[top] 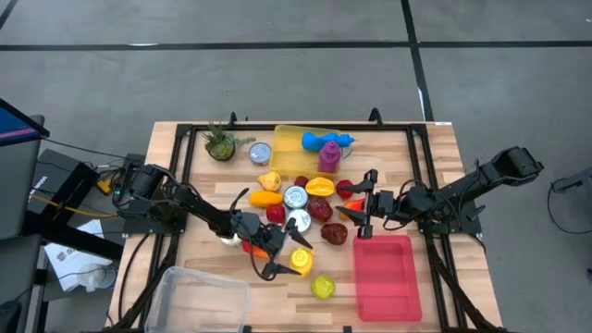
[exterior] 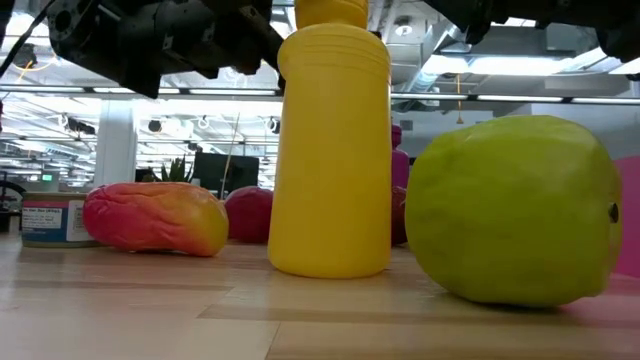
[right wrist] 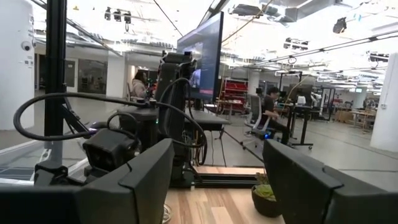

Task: Pick & Place Food Item
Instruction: Put the yellow tumbler into the yellow bin

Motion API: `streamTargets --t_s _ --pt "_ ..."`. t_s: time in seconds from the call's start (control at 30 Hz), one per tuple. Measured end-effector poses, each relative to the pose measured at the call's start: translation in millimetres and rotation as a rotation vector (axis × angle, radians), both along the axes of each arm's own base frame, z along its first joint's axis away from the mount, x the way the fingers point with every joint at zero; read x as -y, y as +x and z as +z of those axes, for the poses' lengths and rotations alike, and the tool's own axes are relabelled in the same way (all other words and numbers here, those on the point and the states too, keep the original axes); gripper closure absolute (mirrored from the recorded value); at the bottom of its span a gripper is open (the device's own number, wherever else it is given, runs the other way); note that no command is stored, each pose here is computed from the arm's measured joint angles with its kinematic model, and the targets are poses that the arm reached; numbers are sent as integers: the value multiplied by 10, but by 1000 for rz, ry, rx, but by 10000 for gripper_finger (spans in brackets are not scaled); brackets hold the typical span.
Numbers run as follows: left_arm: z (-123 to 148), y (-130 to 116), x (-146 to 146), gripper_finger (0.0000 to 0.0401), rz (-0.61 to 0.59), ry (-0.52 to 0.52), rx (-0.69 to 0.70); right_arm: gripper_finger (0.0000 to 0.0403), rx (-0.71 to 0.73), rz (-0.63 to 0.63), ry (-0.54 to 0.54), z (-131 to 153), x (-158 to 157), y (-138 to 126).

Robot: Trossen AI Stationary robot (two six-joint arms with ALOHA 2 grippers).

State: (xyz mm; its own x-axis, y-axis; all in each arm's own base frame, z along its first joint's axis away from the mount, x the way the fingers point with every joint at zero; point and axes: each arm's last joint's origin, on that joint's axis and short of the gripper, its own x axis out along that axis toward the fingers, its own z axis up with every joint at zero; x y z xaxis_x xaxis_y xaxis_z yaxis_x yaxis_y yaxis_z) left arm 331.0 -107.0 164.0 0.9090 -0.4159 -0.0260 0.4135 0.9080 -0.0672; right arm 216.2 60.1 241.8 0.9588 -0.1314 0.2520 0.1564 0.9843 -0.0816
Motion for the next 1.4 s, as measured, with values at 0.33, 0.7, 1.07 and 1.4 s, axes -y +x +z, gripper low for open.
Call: streamTargets --t_s 0.33,0.7,1.07,1.4 --pt "-7 13 -32 117 55 10 -5 163 -4 0 -1 -3 0 1" --pt "49 -3 -25 199 50 54 37 163 -20 3 5 -21 -2 6" --pt "811 -397 -217 199 235 229 65 163 -24 6 9 -26 -6 6" --pt "1297 -686 -765 199 532 375 149 163 -25 7 8 -27 -6 6"
